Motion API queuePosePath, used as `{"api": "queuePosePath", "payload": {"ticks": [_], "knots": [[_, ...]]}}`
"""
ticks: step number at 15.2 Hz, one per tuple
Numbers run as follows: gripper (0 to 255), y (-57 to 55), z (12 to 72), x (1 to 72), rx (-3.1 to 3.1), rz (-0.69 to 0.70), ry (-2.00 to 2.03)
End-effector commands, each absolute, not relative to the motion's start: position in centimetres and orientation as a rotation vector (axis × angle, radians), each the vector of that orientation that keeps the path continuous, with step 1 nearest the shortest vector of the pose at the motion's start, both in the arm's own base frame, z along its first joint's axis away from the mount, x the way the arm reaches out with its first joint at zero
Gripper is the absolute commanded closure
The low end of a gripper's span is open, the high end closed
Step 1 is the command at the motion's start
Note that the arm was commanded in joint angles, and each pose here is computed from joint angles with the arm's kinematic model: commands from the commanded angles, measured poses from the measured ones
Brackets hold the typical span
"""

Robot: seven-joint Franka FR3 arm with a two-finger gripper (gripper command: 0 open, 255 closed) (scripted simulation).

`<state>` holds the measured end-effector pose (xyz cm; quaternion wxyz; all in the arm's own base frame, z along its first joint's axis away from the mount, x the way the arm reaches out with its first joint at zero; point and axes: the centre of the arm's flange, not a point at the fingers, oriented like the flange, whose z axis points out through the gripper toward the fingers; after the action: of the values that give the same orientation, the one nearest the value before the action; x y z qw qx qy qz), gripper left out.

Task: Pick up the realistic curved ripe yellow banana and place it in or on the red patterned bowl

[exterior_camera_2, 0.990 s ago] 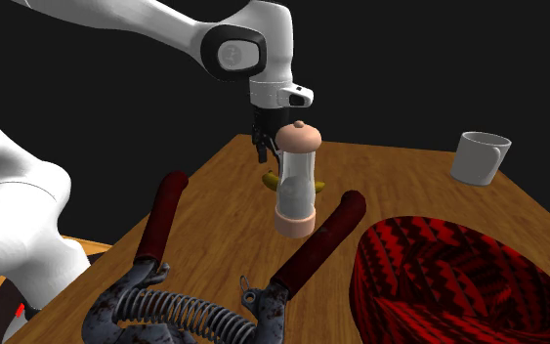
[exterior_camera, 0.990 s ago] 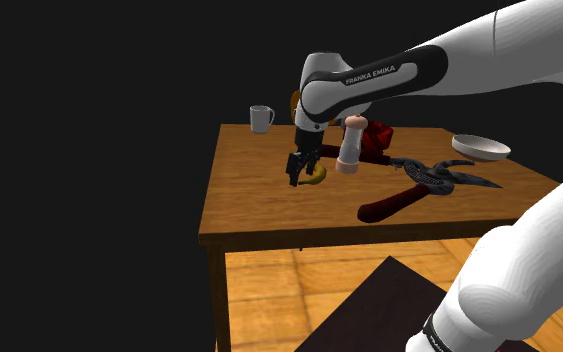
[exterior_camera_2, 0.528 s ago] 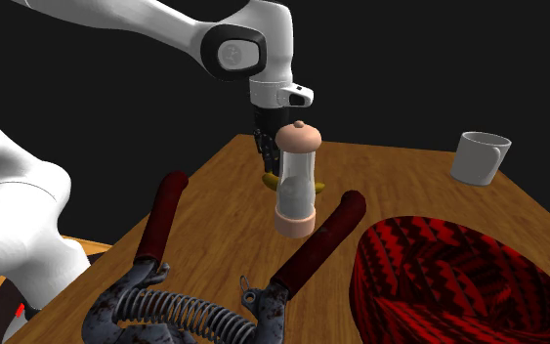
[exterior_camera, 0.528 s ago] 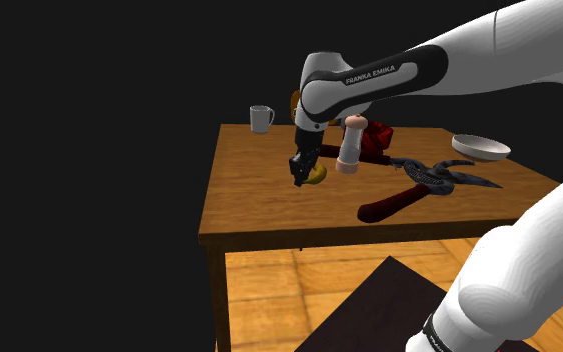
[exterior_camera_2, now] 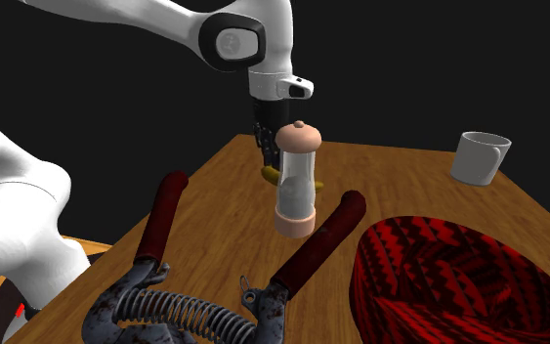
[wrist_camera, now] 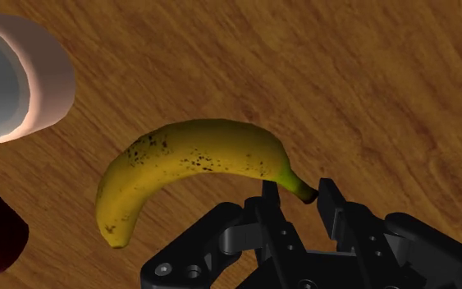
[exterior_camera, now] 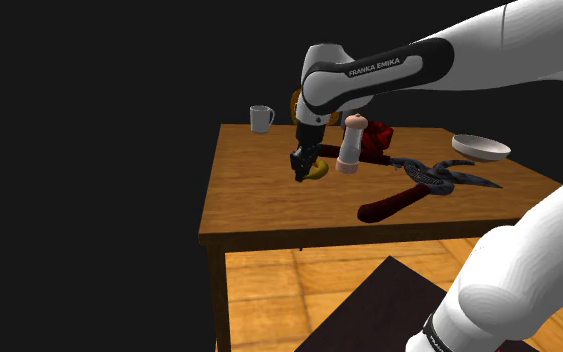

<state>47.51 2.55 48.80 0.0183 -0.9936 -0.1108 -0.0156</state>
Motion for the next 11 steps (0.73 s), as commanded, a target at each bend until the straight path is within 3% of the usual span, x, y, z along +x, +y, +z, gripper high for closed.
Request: {"api": "queuePosePath", "payload": {"ticks": [1,11], "knots": [[255,2.6,49.7,47.6,-3.085,-0.048,-0.344],[255,2.6,55.0,47.6,-3.085,-0.048,-0.344]]}}
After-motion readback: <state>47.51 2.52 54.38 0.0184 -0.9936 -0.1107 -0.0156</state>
